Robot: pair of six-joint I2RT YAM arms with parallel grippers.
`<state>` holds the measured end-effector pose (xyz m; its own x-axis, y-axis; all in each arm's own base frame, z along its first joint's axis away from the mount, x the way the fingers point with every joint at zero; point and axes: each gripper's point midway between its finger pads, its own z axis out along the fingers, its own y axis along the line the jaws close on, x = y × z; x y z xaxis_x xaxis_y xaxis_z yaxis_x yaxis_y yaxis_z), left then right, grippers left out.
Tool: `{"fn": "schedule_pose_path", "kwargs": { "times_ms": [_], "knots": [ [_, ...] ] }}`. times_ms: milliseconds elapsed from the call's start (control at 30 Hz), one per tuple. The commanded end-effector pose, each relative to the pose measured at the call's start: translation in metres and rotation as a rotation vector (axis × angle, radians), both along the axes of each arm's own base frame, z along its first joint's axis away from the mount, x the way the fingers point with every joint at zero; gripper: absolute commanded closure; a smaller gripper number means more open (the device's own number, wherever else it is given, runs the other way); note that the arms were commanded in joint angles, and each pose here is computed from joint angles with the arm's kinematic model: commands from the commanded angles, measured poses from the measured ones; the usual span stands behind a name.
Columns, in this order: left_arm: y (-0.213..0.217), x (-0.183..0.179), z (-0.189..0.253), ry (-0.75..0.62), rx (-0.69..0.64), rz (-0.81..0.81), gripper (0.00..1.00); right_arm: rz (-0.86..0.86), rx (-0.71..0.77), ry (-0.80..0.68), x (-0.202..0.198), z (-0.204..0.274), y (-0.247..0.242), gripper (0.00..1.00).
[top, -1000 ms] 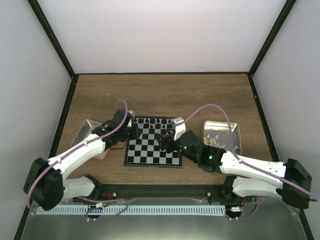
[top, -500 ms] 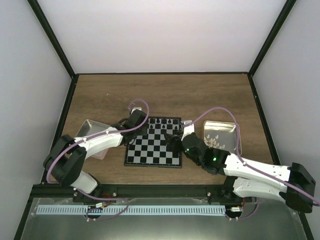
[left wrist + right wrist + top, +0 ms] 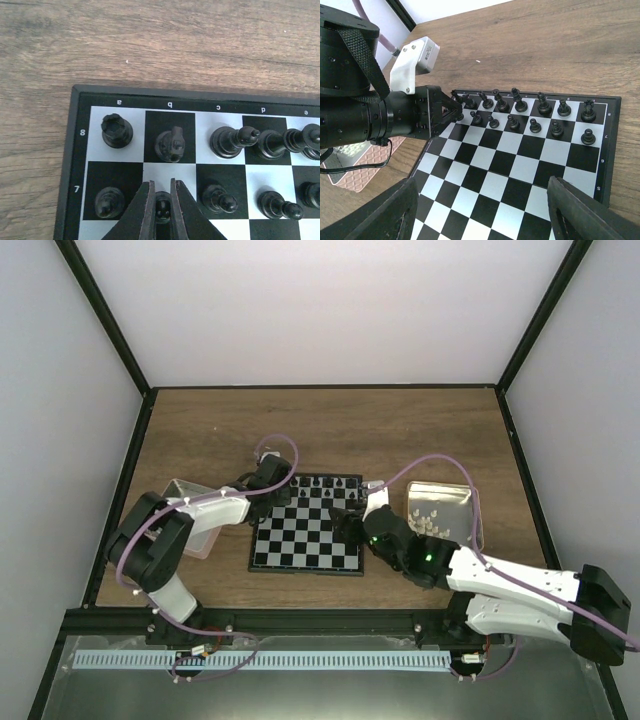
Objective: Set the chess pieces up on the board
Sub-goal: Place the chess piece on the chessboard, then reset both arms
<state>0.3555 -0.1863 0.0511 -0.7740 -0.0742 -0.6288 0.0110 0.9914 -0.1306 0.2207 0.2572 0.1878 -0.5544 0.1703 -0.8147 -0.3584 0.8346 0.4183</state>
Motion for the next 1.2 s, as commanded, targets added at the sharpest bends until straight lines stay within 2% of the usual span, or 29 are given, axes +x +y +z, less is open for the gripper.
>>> {"fn": "schedule_pose_path", "kwargs": {
  "times_ms": [0, 267, 433, 600, 833, 900, 1000, 1033, 1067, 1167],
  "knots": [
    [-0.012, 0.008, 0.001, -0.022, -0.030, -0.035, 0.96, -0.022, 0.004, -0.003, 0.005, 0.003, -0.001, 0.28],
    [-0.012, 0.007, -0.012, -0.002, -0.019, -0.043, 0.92, -0.015, 0.004, 0.010, 0.004, 0.000, 0.001, 0.27],
    [-0.013, 0.002, -0.006, 0.015, -0.026, -0.049, 0.73, -0.022, 0.006, 0.018, 0.003, -0.002, -0.001, 0.27],
    [-0.010, -0.010, 0.016, 0.012, -0.055, -0.054, 0.64, -0.035, 0.023, 0.011, 0.003, 0.003, -0.005, 0.27],
    [-0.003, -0.027, 0.077, -0.067, -0.133, -0.063, 0.56, -0.074, 0.030, 0.005, 0.004, 0.011, -0.014, 0.27],
    [0.003, -0.035, 0.105, -0.122, -0.168, -0.063, 0.48, -0.101, 0.002, 0.005, 0.005, 0.011, -0.022, 0.27],
    [0.016, -0.051, 0.149, -0.227, -0.215, -0.069, 0.23, -0.172, -0.071, -0.017, 0.008, 0.019, -0.043, 0.27],
    [0.022, -0.057, 0.164, -0.271, -0.227, -0.072, 0.09, -0.196, -0.094, -0.035, 0.009, 0.024, -0.052, 0.26],
    [0.029, -0.064, 0.180, -0.319, -0.238, -0.070, 0.01, -0.220, -0.120, -0.053, 0.009, 0.029, -0.062, 0.25],
    [0.052, -0.083, 0.223, -0.448, -0.250, -0.053, 0.00, -0.289, -0.156, -0.113, 0.007, 0.055, -0.091, 0.20]
  ]
}}
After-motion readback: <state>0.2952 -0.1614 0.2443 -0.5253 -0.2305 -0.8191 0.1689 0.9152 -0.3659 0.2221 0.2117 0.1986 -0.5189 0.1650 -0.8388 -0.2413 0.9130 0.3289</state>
